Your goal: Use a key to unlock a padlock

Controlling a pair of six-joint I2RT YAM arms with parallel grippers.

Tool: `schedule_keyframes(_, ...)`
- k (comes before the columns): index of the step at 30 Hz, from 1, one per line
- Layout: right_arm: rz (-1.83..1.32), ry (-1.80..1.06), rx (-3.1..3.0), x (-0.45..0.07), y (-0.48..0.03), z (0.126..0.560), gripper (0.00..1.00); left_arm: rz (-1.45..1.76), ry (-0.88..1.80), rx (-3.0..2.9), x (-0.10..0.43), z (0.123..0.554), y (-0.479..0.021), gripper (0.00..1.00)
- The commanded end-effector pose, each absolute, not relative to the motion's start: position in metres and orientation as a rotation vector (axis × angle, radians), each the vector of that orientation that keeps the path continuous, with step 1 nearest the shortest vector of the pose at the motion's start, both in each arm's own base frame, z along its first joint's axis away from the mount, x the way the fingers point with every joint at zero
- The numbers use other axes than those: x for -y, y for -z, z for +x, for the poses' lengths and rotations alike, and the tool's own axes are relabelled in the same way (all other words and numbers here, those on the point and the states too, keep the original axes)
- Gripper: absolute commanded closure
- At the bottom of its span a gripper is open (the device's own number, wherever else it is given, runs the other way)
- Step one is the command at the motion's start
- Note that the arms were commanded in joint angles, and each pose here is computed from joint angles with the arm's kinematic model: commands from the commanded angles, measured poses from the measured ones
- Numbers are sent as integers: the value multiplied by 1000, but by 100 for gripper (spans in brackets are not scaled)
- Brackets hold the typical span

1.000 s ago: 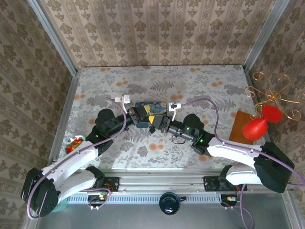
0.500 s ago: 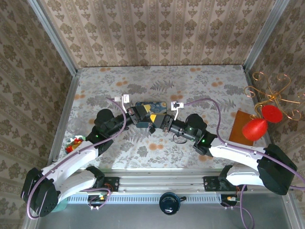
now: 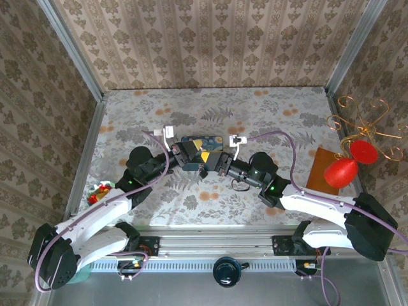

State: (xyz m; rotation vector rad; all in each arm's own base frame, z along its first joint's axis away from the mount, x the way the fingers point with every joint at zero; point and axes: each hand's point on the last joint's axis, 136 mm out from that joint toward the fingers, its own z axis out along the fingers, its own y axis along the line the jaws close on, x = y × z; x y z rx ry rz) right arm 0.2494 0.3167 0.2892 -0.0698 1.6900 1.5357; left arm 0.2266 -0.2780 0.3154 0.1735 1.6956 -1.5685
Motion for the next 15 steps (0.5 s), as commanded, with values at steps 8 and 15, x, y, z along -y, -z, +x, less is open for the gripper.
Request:
schedule_keyframes(8, -63, -1591, -1586, -309, -315, 247, 93, 200, 1589, -1673, 282, 222, -319, 100)
schedule_keyframes(15, -41, -1509, -1681, -307, -300, 253, 100, 195, 1526, -1715, 280, 226, -308, 78)
